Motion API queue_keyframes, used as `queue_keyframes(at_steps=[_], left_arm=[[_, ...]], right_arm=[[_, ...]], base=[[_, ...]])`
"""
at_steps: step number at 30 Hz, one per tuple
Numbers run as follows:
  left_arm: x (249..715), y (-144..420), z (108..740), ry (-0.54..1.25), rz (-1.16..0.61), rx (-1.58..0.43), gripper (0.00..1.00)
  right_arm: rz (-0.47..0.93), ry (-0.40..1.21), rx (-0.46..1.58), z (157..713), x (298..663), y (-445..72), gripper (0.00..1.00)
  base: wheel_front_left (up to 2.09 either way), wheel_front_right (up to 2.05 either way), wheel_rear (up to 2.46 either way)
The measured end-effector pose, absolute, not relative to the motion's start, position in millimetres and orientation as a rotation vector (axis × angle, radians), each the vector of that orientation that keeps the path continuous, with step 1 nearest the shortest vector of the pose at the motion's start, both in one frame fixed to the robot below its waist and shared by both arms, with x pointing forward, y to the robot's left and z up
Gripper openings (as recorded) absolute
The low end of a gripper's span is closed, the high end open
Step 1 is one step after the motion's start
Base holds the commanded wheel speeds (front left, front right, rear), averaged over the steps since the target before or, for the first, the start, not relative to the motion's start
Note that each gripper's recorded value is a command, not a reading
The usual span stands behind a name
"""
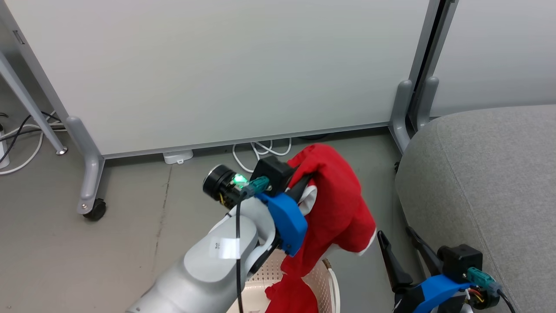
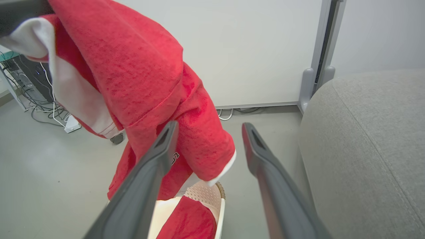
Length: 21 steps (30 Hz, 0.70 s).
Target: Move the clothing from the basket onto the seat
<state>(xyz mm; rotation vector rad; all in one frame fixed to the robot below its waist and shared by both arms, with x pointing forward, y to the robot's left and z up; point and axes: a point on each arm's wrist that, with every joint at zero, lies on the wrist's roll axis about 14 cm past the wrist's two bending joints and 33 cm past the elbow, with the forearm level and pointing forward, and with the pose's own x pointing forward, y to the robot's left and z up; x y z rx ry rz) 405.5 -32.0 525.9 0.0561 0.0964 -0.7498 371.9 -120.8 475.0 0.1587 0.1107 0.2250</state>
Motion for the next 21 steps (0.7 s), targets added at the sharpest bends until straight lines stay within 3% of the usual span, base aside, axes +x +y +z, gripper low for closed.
queue_keyframes(at_steps=[10, 21], left_arm=[[413, -52, 569, 0.019, -0.784, 0.04, 0.0], [413, -59, 563, 0.041, -0.795, 0.034, 0.0]], right_arm=[[0.243, 0.115, 0.165, 475, 370, -115, 1.0], [0.26, 0.121, 0.173, 474, 368, -109, 1.0]], base=[[0.0, 0.0, 0.0], [0.0, 0.0, 0.0]])
